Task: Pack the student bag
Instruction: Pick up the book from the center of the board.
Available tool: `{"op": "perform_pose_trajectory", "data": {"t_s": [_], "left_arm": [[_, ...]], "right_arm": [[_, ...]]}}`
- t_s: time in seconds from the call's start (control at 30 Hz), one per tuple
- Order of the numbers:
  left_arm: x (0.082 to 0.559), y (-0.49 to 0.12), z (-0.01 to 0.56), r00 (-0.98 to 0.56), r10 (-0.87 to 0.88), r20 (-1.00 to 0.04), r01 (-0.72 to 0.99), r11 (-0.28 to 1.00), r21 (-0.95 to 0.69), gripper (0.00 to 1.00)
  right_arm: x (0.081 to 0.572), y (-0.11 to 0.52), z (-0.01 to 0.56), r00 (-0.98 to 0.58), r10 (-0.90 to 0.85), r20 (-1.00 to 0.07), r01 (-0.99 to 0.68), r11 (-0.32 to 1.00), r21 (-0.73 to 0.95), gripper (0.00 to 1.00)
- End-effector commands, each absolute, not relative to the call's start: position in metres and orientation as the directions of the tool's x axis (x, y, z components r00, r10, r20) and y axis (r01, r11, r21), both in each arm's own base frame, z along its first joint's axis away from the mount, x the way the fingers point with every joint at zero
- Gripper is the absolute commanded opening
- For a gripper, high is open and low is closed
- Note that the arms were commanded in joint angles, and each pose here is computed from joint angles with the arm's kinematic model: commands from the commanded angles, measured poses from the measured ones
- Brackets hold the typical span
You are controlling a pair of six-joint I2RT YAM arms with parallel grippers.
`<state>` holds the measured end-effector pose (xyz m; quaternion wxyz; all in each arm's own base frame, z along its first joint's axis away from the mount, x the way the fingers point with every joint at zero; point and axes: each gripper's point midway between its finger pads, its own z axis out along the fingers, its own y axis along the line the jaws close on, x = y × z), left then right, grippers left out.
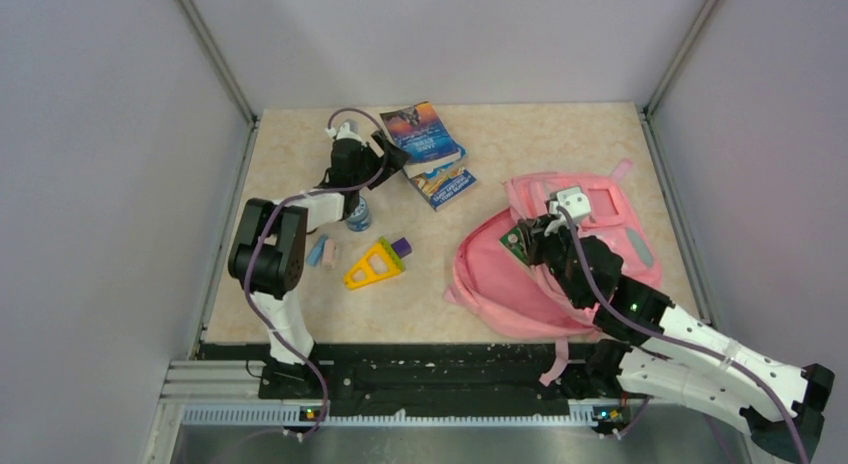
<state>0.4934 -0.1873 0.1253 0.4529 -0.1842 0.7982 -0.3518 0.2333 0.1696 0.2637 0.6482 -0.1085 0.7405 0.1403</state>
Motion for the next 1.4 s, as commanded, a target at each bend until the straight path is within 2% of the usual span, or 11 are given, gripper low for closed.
{"op": "perform_pose_trajectory", "data": {"t_s": [0.0,0.53,0.73,1.03,1.1,1.17,1.27,1.37], "left_arm": [[0.525,-0.2,0.154,-0.493,-0.633,-0.597,0.119,0.63,-0.767,0.87],[0.541,-0.205,0.103,-0.556,-0.648,-0.521,0.012,0.62,-0.784,0.85],[0.545,-0.211,0.1,-0.572,-0.637,-0.517,0.038,0.609,-0.792,0.68],[0.544,-0.211,0.104,-0.554,-0.669,-0.495,0.049,0.567,-0.822,0.5],[0.541,-0.211,0.106,-0.551,-0.677,-0.489,0.051,0.557,-0.829,0.4],[0.537,-0.209,0.112,-0.54,-0.685,-0.489,0.06,0.548,-0.834,0.36],[0.527,-0.204,0.125,-0.509,-0.701,-0.5,0.079,0.541,-0.838,0.2],[0.511,-0.199,0.134,-0.492,-0.708,-0.507,0.095,0.535,-0.839,0.0]], "right_arm": [[0.24,0.17,0.293,-0.058,0.105,-0.993,-0.33,0.937,0.118,0.0],[0.242,0.174,0.289,-0.064,0.091,-0.994,-0.332,0.937,0.107,0.0],[0.242,0.174,0.29,-0.064,0.093,-0.994,-0.334,0.936,0.109,0.0],[0.241,0.173,0.29,-0.064,0.095,-0.993,-0.333,0.936,0.111,0.0],[0.241,0.173,0.29,-0.064,0.095,-0.993,-0.333,0.936,0.111,0.0],[0.241,0.172,0.29,-0.063,0.094,-0.994,-0.331,0.937,0.109,0.0],[0.241,0.171,0.29,-0.062,0.096,-0.993,-0.329,0.938,0.112,0.0],[0.24,0.171,0.291,-0.061,0.099,-0.993,-0.33,0.937,0.113,0.0]]}}
